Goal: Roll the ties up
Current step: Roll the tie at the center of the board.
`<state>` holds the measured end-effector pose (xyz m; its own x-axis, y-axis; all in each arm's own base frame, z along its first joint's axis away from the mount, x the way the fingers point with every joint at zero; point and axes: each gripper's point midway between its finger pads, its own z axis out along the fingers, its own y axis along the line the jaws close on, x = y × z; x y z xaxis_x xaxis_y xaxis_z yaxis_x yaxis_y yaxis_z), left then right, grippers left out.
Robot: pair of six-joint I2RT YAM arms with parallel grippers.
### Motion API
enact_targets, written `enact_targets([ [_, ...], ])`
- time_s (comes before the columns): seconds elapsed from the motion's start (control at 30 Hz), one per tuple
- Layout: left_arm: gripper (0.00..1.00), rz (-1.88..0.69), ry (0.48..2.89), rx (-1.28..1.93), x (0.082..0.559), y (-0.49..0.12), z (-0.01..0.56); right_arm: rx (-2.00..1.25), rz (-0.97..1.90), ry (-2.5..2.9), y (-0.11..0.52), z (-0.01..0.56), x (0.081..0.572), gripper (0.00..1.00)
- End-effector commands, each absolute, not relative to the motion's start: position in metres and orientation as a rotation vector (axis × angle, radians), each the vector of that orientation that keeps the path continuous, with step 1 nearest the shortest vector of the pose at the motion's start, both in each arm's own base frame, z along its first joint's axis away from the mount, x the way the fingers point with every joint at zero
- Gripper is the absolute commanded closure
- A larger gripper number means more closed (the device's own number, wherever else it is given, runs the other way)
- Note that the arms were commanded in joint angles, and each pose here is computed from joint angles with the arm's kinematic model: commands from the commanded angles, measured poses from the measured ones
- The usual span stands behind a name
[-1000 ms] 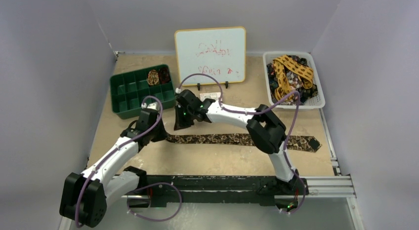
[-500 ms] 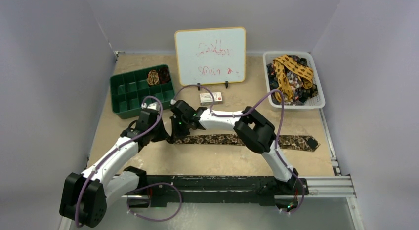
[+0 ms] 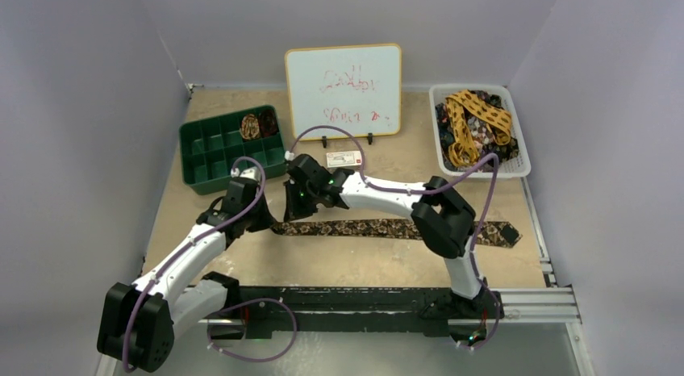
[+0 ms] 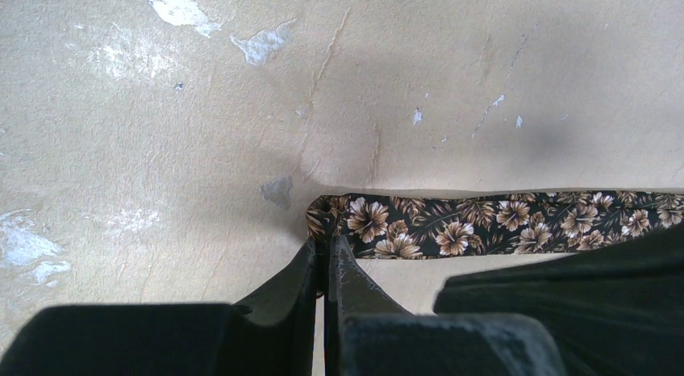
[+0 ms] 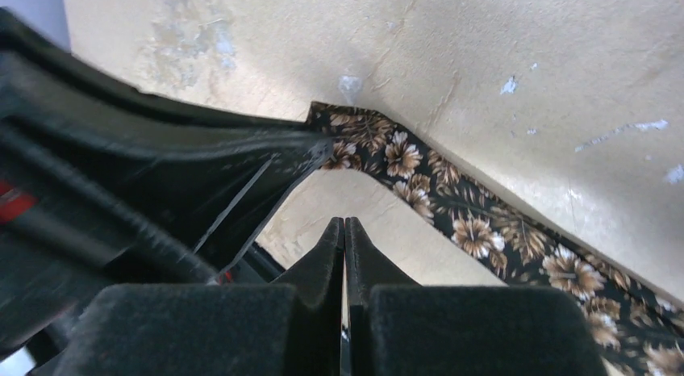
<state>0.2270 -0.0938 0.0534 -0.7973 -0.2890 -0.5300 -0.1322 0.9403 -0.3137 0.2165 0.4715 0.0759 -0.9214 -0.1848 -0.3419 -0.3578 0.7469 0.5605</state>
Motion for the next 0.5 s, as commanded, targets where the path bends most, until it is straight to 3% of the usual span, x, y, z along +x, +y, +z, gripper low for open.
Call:
enact_targets([
  [0.0, 1.00, -0.381, 2.431, -0.271, 0.239, -0.099, 0.072, -0.400, 0.838, 2.694, 0.450, 0.073, 0.216, 1.00],
  [0.47, 1.00, -0.382, 2.427, -0.267, 0.239, -0.099, 0.073, -0.356, 0.550, 2.793, 0.410, 0.018, 0.215, 1.00],
])
